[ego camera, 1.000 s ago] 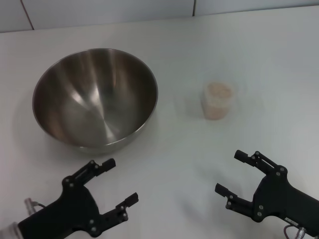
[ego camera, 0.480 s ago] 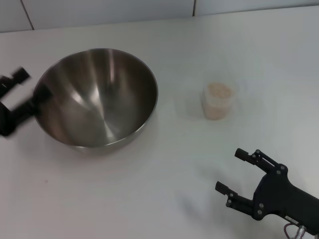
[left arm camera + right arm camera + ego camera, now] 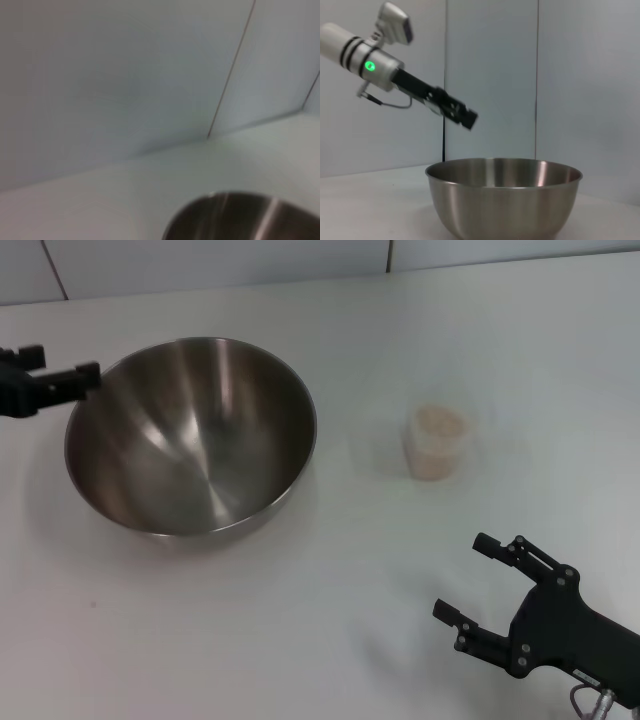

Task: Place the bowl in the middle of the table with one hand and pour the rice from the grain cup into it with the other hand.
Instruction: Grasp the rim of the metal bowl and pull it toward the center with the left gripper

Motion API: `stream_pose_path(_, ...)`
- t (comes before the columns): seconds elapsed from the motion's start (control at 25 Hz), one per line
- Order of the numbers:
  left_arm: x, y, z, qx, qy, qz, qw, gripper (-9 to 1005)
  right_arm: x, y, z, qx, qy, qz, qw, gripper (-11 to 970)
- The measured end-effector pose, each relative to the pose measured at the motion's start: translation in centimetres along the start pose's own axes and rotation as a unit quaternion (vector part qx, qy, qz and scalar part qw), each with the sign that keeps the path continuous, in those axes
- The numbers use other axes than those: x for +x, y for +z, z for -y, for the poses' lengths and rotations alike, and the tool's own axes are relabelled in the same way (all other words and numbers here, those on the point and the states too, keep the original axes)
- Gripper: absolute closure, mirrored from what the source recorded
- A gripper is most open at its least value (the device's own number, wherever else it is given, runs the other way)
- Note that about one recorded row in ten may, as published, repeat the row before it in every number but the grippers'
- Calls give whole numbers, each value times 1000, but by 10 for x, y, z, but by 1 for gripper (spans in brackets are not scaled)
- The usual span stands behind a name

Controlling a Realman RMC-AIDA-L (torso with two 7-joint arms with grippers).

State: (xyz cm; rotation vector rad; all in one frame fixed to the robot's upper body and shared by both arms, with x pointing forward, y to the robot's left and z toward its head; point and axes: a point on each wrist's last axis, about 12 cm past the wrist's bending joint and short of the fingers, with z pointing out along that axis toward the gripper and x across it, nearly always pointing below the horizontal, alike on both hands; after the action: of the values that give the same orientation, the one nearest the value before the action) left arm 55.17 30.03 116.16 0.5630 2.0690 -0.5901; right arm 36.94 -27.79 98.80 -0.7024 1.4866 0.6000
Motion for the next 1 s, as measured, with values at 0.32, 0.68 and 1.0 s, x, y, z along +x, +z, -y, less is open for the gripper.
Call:
stream_pose_path(0.32, -3, 29, 2, -23, 14, -75, 997, 182, 0, 0, -1, 0, 2, 1, 1000, 134)
stream_pose_path(0.68, 5, 43, -12, -55, 13, -109, 992, 183, 0, 0, -1, 0, 1, 2, 1000, 133)
stream_pose_path(1.0, 12, 56, -10, -46, 13, -132, 990, 182, 0, 0, -1, -1, 0, 3, 1000, 134)
